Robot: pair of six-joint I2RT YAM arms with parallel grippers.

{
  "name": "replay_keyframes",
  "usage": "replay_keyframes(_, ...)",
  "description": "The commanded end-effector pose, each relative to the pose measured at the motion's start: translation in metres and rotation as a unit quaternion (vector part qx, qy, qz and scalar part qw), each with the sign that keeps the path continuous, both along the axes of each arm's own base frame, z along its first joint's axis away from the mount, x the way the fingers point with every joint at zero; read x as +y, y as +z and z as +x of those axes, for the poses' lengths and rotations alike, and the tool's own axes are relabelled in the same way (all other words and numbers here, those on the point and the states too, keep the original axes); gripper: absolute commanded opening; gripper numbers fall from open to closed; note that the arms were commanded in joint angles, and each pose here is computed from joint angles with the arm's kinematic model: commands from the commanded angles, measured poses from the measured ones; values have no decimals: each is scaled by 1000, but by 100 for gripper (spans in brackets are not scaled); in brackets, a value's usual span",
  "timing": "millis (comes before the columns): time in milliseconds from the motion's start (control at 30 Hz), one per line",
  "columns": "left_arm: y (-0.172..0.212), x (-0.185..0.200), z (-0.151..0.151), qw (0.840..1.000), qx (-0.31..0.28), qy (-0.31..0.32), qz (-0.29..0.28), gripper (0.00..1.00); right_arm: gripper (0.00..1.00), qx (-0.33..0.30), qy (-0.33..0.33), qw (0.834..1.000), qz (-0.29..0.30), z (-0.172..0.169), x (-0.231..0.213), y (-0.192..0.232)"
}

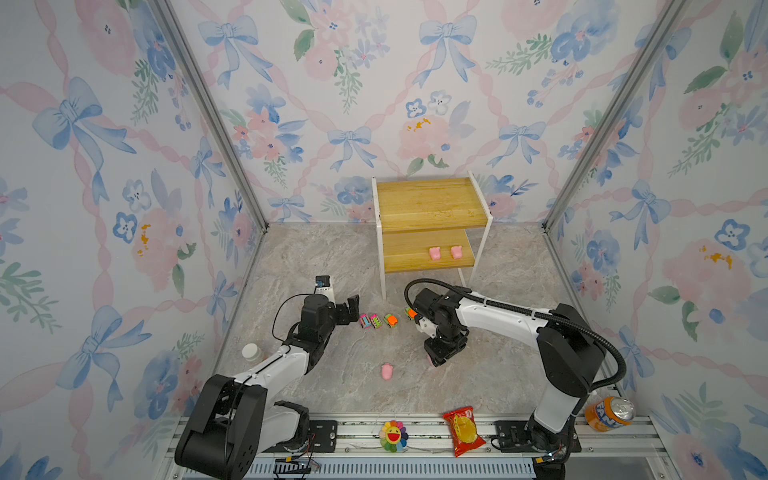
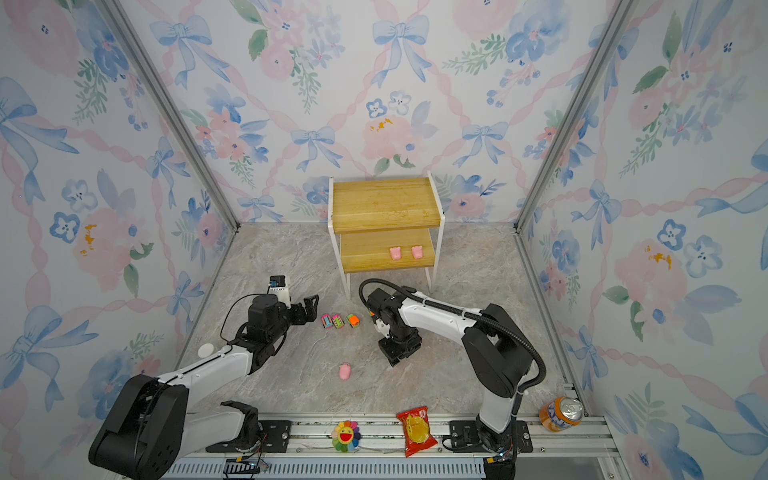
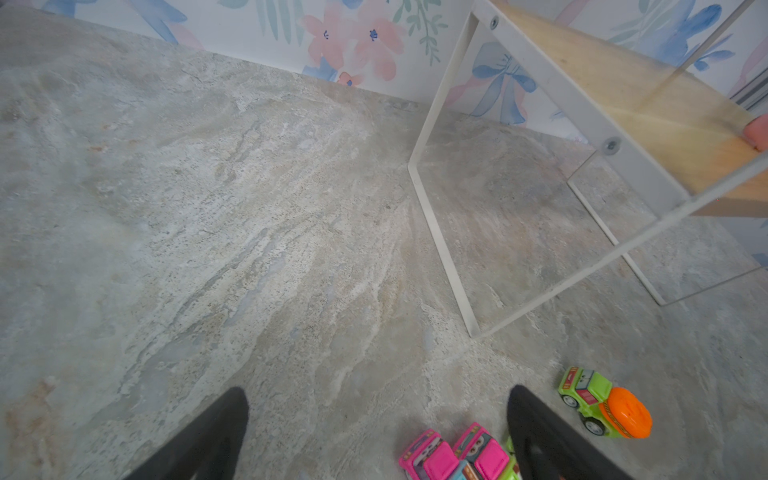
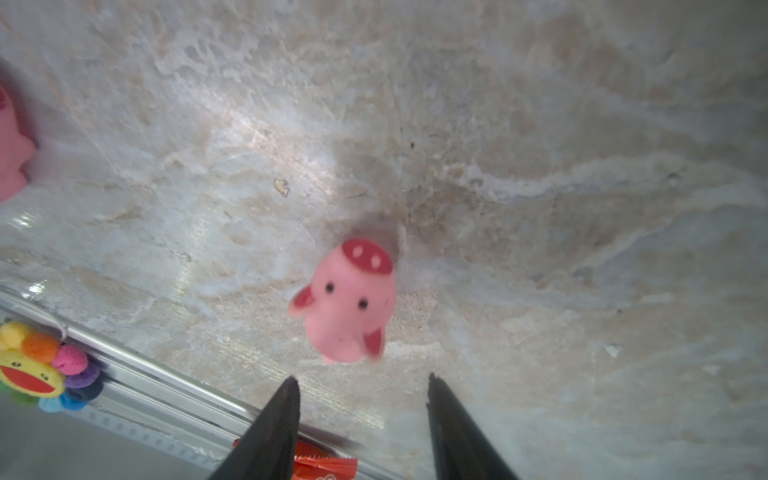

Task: Place and organize the plastic toys onto the shelf

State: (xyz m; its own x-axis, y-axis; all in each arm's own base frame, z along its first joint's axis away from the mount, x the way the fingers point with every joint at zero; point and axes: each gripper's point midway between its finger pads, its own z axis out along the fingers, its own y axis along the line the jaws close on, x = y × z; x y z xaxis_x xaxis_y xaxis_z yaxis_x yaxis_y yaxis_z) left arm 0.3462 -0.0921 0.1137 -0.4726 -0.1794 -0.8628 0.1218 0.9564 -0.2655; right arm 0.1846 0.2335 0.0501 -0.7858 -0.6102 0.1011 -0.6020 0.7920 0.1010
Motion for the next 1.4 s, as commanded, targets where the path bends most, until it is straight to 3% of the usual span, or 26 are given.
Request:
replay_keyframes(0,-1,0,-3,1000,-1,-1,6,98,56,-22,1,1000,0,2,0,6)
replay_keyframes(267,-1,0,-4,1000,-2,-1,6,98,65,-102,-19,990,94,2,11,34)
replay_keyframes(667,-7,1,-5,1000,6,2,12,98,64,-252,-38,947,193,-9,27,-4)
replay_keyframes(1033,-11,0,-3,1000,13,3,14,98,63,-318,-78,923,201,0,10,-33)
replay_keyframes(1367,-10,-1,-2,1000,12,4,14,98,61,-310,-89,926,196,2,4,-67)
